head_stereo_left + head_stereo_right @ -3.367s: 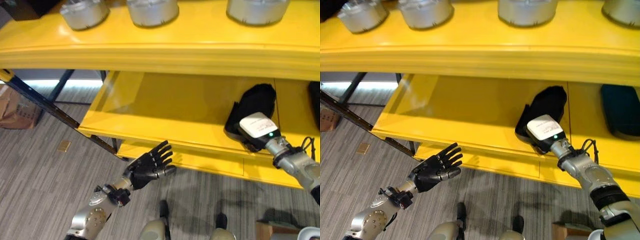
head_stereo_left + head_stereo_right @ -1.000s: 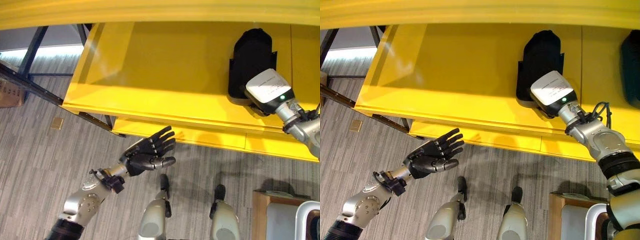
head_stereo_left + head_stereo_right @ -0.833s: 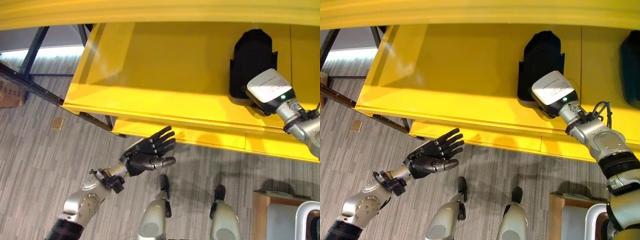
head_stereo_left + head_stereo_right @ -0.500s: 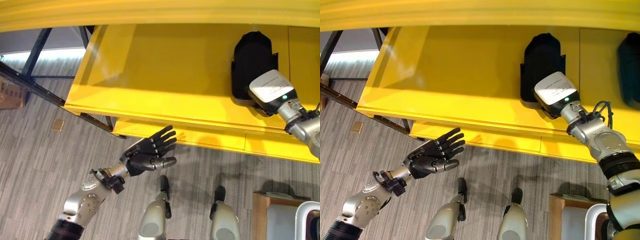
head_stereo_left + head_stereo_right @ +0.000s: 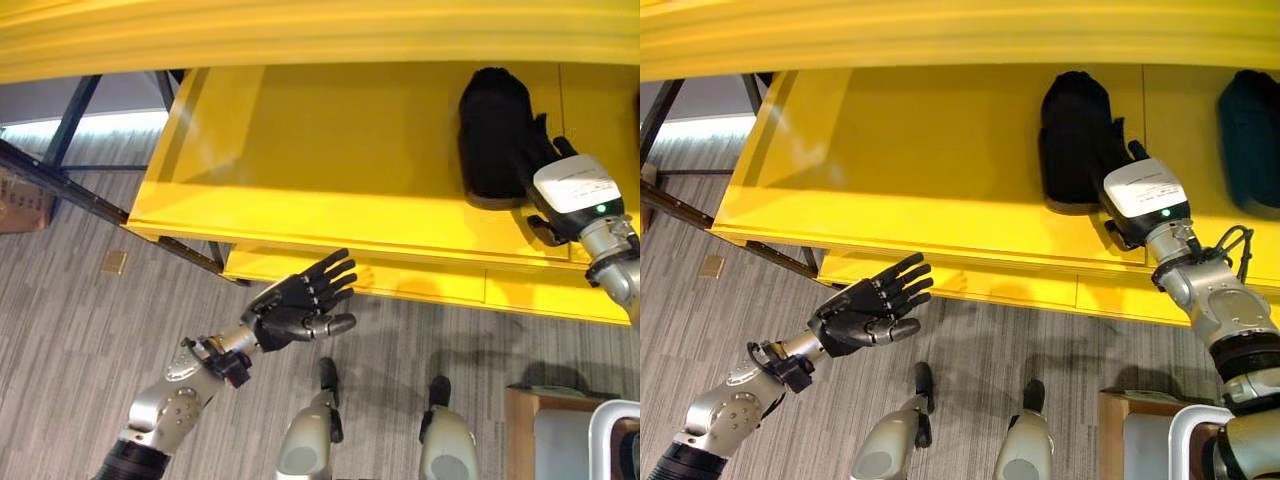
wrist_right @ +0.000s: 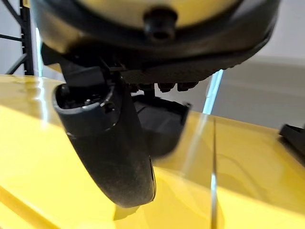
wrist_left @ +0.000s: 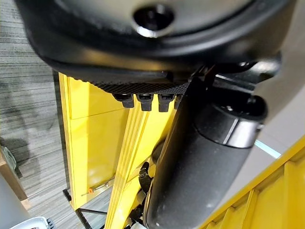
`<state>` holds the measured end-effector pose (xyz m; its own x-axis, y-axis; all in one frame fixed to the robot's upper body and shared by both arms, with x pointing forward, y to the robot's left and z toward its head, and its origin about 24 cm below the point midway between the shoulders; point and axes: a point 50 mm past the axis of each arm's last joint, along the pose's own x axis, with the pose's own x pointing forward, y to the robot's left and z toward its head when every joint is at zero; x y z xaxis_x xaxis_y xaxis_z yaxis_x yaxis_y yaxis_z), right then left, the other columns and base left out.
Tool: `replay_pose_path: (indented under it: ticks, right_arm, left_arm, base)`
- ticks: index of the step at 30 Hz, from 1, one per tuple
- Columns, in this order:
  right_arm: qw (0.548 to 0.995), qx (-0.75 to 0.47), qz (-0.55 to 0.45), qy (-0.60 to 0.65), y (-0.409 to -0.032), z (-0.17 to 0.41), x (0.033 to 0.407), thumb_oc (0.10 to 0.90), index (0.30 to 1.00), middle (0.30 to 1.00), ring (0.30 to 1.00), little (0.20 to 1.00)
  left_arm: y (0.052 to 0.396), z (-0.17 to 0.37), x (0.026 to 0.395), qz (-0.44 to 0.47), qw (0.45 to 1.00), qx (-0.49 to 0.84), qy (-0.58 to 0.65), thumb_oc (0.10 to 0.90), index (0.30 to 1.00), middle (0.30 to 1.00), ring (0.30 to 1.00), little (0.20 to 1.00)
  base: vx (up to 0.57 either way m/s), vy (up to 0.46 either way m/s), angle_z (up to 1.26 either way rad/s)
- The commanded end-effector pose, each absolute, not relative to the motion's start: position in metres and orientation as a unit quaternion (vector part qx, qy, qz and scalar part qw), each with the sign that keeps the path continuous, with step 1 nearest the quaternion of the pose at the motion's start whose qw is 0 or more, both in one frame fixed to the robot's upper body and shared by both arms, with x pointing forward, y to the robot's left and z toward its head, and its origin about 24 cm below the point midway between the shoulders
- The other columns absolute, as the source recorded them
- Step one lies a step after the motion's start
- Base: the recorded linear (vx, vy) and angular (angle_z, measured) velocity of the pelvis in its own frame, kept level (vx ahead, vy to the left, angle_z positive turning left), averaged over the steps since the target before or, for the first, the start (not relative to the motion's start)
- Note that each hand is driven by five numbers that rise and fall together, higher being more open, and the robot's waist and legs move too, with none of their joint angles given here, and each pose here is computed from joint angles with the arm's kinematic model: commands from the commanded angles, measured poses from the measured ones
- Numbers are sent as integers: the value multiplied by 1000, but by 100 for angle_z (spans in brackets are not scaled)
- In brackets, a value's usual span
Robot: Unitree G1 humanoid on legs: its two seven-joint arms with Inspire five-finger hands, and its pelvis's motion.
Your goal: Move parts from the plastic box to the shelf.
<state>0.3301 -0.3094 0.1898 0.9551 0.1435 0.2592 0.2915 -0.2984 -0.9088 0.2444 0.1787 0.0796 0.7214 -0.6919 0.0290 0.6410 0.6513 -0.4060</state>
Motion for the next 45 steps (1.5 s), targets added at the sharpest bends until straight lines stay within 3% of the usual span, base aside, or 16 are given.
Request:
replay_pose_path:
  ticks: [1,11,18,25,30,36,38,45]
  right_arm:
    - [608,-756,-124,-208,-296,221,332,900,1000,1000,1000,1000]
    - [661,-712,-113,-209,-283,206,333,900,1000,1000,1000,1000]
    - [682,-658,-167,-272,-275,211,330,900,1000,1000,1000,1000]
    - [742,-526,-234,-343,-256,202,311,900,1000,1000,1000,1000]
    - [759,-468,-239,-385,-238,191,291,900,1000,1000,1000,1000]
    - [819,-373,-270,-342,-234,149,262,900,1000,1000,1000,1000]
    - [835,-385,-264,-290,-234,128,257,900,1000,1000,1000,1000]
    - [818,-499,-161,-236,-238,108,249,900,1000,1000,1000,1000]
  left_arm:
    - [162,103,240,-409,879,-244,-12,900,1000,1000,1000,1000]
    - [156,100,242,-407,877,-255,-11,900,1000,1000,1000,1000]
    - [151,99,241,-405,875,-263,-14,900,1000,1000,1000,1000]
    - [145,99,237,-395,871,-291,-24,900,1000,1000,1000,1000]
    - [142,98,235,-379,870,-313,-34,900,1000,1000,1000,1000]
    - [141,94,230,-357,872,-330,-46,900,1000,1000,1000,1000]
    - [145,93,228,-348,873,-338,-55,900,1000,1000,1000,1000]
    - [156,96,229,-342,881,-320,-65,900,1000,1000,1000,1000]
  base:
    - [41,33,-8]
    - [8,10,-1]
    - [19,52,-2]
    - [31,90,-4]
    - [31,103,-9]
    - [34,112,-14]
    - [3,120,-18]
    - [-7,15,-8]
